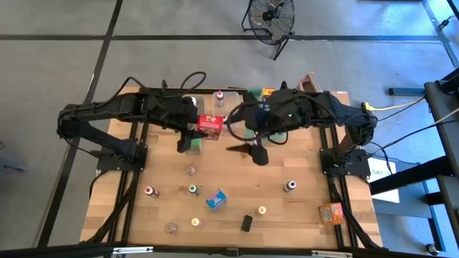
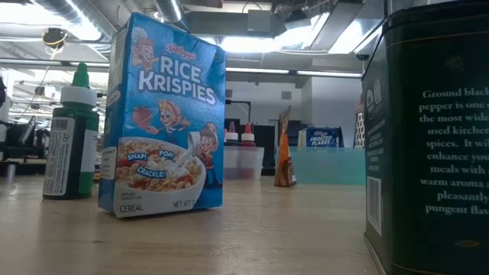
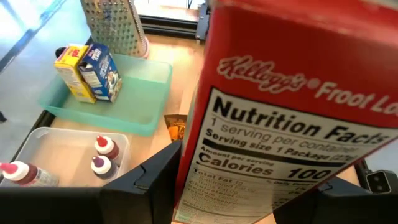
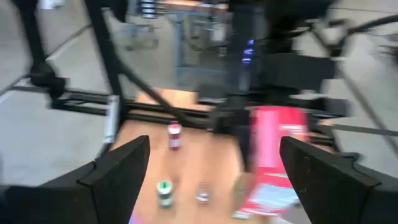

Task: Pick & Place Kitchen Items
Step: Put the red cereal box into the green bin

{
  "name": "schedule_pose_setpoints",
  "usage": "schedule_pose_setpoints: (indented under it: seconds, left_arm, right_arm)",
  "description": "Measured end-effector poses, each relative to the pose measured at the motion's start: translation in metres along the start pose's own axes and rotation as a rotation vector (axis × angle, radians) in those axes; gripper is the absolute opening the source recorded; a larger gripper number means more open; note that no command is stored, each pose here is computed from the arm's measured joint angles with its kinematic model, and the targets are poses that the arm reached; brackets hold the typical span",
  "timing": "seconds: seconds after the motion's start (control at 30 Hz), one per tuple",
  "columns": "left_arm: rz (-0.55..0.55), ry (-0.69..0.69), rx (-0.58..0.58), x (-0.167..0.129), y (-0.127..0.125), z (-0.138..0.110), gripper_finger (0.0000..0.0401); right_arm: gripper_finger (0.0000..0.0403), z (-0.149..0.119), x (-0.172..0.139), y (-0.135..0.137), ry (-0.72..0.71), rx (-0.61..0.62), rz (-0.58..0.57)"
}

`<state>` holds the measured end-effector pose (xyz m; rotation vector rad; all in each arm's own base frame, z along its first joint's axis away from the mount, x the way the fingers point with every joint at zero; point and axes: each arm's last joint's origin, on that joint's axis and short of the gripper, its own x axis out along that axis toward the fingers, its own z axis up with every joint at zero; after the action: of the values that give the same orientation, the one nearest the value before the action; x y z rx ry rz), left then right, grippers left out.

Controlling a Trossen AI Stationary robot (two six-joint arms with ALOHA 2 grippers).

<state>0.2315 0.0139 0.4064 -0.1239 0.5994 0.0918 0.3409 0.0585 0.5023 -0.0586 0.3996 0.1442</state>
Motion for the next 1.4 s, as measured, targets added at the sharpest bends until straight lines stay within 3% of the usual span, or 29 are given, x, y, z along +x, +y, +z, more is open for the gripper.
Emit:
schedule_pose_setpoints:
  seconds: [0.2, 0.47, 0.7, 0.9, 1.4]
  left_arm:
    - [0.013, 0.003, -0.008, 0.001, 0.003, 0.000, 0.0196]
    - [0.013, 0.011, -0.008, 0.001, 0.003, 0.000, 0.0196]
    - [0.015, 0.021, -0.018, 0.001, 0.003, -0.001, 0.0196]
    - [0.019, 0.030, -0.033, 0.001, 0.004, -0.002, 0.0196]
    - [0.020, 0.039, -0.043, 0.001, 0.004, -0.003, 0.0196]
  right_arm:
    - [0.0362, 0.002, 0.000, 0.003, -0.015, 0.082, 0.040]
    - [0.0362, -0.005, 0.000, -0.006, 0.043, 0.103, -0.210]
    - [0.0362, -0.020, 0.037, -0.023, 0.136, 0.137, -0.261]
    - [0.0362, -0.027, 0.059, -0.027, 0.163, 0.090, -0.253]
    - [0.0362, -0.022, 0.067, -0.028, 0.100, 0.051, -0.249]
